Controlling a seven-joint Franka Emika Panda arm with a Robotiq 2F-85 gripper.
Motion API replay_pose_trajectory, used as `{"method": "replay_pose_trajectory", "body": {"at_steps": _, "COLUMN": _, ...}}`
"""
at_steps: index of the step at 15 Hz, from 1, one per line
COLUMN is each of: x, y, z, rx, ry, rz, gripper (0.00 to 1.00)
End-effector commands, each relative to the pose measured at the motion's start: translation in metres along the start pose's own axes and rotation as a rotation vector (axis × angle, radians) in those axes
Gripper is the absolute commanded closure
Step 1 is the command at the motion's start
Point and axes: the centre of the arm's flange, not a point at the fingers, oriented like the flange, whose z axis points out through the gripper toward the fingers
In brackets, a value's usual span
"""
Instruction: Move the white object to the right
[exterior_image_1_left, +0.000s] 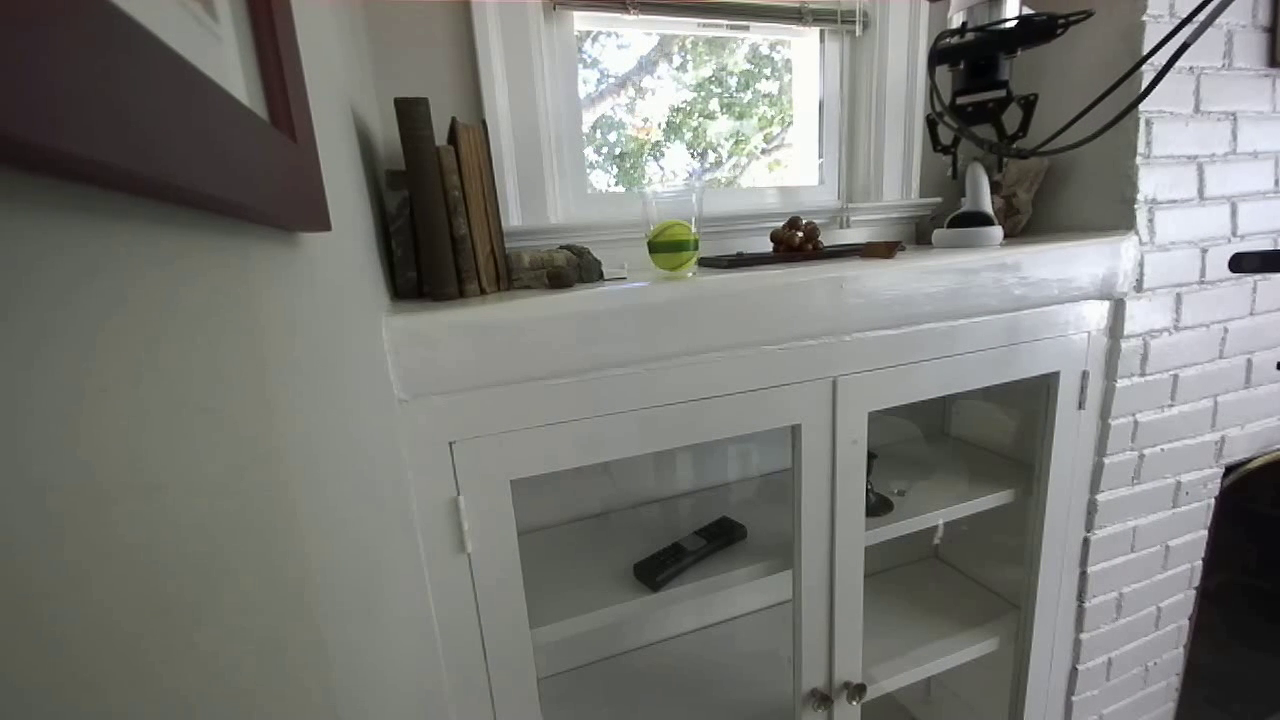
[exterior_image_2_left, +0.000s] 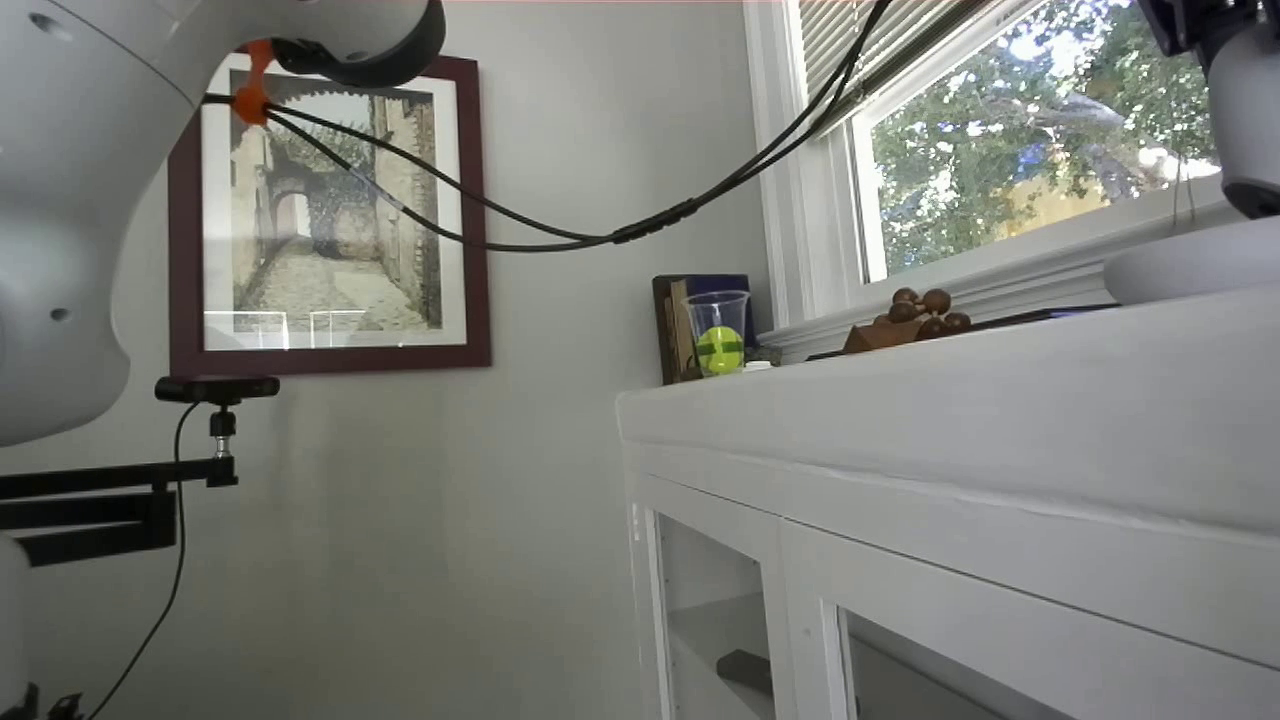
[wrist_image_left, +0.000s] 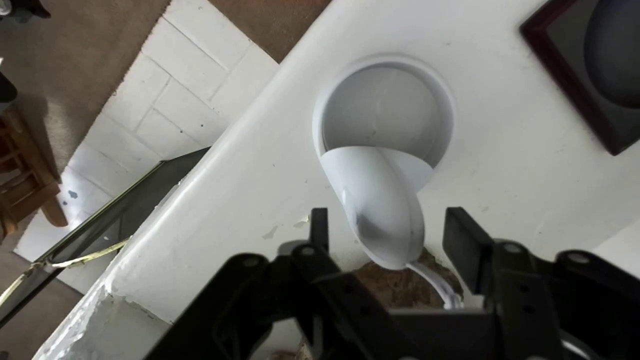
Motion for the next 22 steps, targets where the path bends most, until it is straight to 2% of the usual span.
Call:
{"method": "replay_pose_trajectory", "body": {"at_steps": 1, "x": 0.009, "y": -0.004, "z": -0.011, "rx": -0.024, "ry": 0.021, "rz": -0.006, "gripper": 0.07}}
{"method": "replay_pose_trajectory", "body": {"at_steps": 2, "x": 0.008, "y": -0.004, "z": -0.015, "rx": -0.045, "ry": 0.011, "rz": -0.001, "gripper": 0.0}}
{"method": "replay_pose_trajectory", "body": {"at_steps": 5, "x": -0.002, "y": 0.004, "z": -0.03, "rx": -0.123, "ry": 0.01, "rz": 0.01, "gripper": 0.0}}
{"method": "replay_pose_trajectory", "body": {"at_steps": 10, "x": -0.02, "y": 0.01, "z": -0.068, "rx": -0.176, "ry": 0.073, "rz": 0.021, "gripper": 0.0}}
{"method": "replay_pose_trajectory", "body": {"at_steps": 17, "x": -0.066, "y": -0.006, "z": -0.108, "rx": -0.18, "ry": 0.039, "rz": -0.062, "gripper": 0.0}}
{"method": "replay_pose_trajectory", "body": {"at_steps": 22, "x": -0.102, "y": -0.015, "z": -0.124, "rx": -0.19, "ry": -0.031, "rz": -0.159, "gripper": 0.0}}
